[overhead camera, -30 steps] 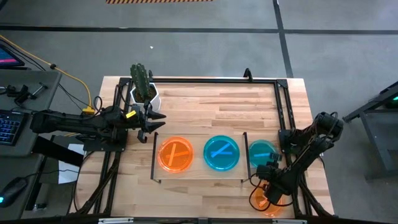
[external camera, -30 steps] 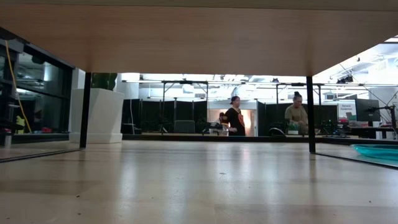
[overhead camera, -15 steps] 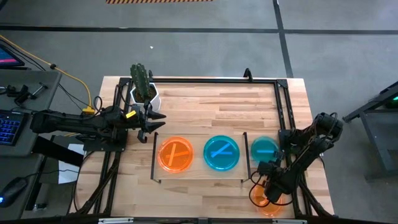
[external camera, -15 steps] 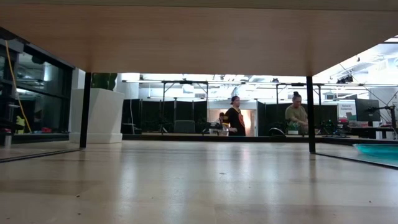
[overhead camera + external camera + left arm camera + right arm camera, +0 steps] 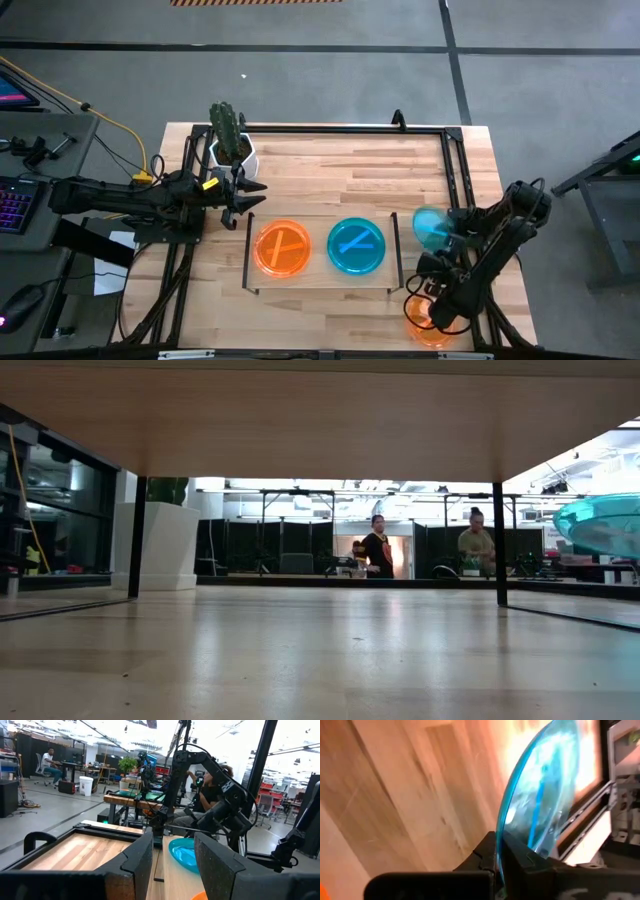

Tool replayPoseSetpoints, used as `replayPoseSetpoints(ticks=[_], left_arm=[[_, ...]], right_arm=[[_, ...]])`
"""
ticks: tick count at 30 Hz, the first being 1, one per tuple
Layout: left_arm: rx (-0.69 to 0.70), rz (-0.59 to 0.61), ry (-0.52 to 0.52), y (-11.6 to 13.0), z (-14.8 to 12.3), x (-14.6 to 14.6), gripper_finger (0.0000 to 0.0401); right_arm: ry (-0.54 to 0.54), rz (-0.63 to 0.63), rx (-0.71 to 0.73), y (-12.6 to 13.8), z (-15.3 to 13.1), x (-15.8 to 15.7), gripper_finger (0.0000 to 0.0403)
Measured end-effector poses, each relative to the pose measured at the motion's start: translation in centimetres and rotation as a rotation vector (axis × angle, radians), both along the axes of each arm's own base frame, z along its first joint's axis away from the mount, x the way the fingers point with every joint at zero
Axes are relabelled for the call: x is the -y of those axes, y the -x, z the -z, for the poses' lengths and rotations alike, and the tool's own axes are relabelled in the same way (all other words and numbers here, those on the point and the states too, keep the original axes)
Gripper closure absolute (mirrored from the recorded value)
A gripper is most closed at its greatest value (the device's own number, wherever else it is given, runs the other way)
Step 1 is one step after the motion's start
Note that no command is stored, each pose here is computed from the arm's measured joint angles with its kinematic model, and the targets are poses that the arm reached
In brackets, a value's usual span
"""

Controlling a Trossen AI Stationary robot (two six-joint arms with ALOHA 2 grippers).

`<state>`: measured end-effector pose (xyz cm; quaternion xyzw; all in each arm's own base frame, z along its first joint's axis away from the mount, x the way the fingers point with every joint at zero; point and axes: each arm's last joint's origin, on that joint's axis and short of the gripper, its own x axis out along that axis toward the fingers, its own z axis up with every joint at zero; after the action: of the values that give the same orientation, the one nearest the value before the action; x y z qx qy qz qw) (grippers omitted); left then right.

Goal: Place and stack plates onto a shelf
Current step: Stack the blue transparent plate on top of the blue transparent plate

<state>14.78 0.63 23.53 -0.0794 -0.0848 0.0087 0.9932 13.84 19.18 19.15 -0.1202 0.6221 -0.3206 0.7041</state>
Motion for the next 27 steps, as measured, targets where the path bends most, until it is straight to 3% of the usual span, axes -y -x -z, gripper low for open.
replayPoseSetpoints(ticks=[15,27], left_arm=[[0.005,0.0,0.0,0.0,0.0,0.0,0.0265],[0.006,0.0,-0.001,0.0,-0.1,0.0,0.0265]], right_arm=[[0.043,-0.045,-0.047,0.0,-0.9,0.1,0.0403],[0.081,-0.098,-0.085,-2.0,-1.0,1.7,0.0403]])
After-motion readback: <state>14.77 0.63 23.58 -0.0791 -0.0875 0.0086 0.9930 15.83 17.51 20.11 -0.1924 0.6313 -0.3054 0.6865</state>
